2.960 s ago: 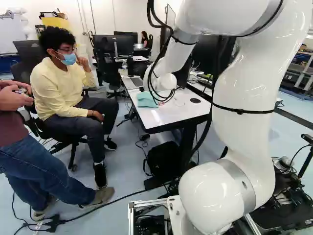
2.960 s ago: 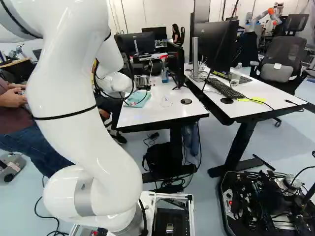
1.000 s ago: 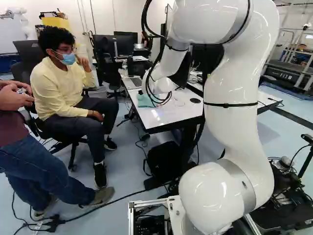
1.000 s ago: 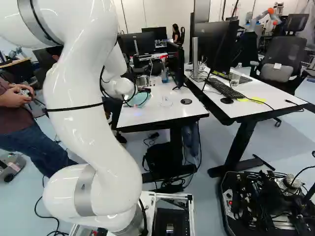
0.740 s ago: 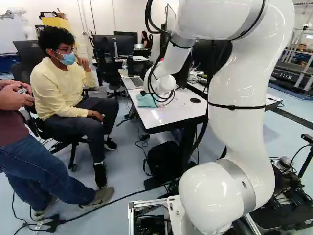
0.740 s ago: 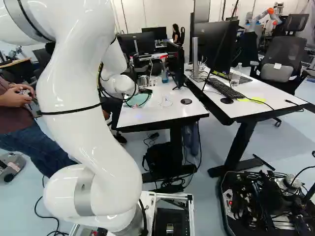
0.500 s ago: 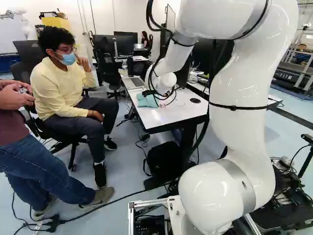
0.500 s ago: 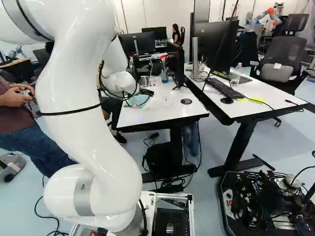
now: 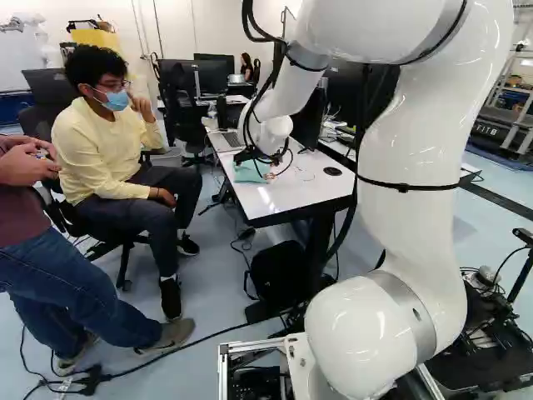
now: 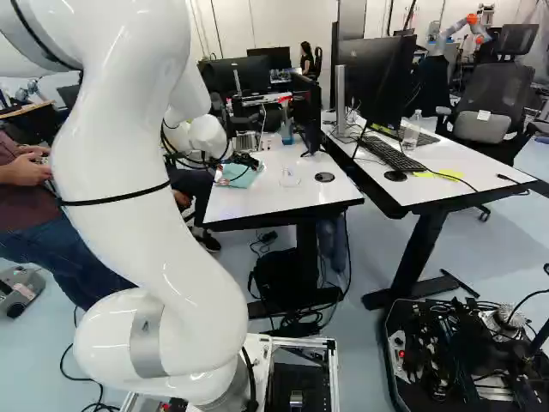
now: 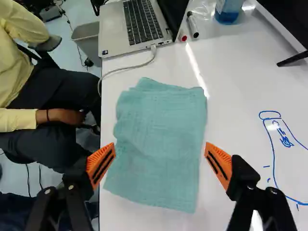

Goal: Clean the table with the green towel

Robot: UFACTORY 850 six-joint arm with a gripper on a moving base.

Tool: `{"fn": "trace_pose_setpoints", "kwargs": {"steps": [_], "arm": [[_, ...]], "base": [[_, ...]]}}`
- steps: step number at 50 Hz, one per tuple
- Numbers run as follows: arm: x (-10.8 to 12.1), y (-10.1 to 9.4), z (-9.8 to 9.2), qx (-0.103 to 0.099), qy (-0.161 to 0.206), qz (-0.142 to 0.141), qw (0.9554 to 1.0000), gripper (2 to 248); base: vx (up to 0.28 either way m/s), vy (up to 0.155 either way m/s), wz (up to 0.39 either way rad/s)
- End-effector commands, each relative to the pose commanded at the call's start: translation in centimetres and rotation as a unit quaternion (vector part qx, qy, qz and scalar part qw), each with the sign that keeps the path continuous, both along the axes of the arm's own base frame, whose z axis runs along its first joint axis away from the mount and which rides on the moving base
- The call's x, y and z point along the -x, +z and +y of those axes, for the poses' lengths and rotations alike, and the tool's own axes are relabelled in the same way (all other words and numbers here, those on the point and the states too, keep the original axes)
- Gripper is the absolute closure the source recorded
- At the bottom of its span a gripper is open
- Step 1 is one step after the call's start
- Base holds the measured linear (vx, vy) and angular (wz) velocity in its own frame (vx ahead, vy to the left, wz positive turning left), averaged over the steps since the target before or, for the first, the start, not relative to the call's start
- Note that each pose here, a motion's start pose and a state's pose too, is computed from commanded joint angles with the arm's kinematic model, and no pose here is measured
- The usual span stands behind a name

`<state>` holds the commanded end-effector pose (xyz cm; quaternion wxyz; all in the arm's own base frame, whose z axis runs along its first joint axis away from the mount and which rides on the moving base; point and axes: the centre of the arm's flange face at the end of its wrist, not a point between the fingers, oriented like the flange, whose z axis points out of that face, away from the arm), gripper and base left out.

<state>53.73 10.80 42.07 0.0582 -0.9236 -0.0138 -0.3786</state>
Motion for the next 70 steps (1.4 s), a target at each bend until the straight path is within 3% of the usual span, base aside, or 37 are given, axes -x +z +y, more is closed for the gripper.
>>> {"fn": "trace_pose_setpoints", "kwargs": {"steps": [19,32,47,70], "arm": [[0.5,1.8,1.3,-0.004,0.012,-0.015,0.9998,3],[0.4,1.4,1.3,-0.011,0.003,0.024,0.9996,3],[-1.7,-0.1,1.4,-0.029,-0.02,0.086,0.9957,3],[-6.2,-1.8,1.9,-0.033,-0.026,0.089,0.9952,3]], "base": [[0.0,0.0,0.0],[0.0,0.0,0.0],[0.0,0.0,0.0],[0.0,0.0,0.0]]}}
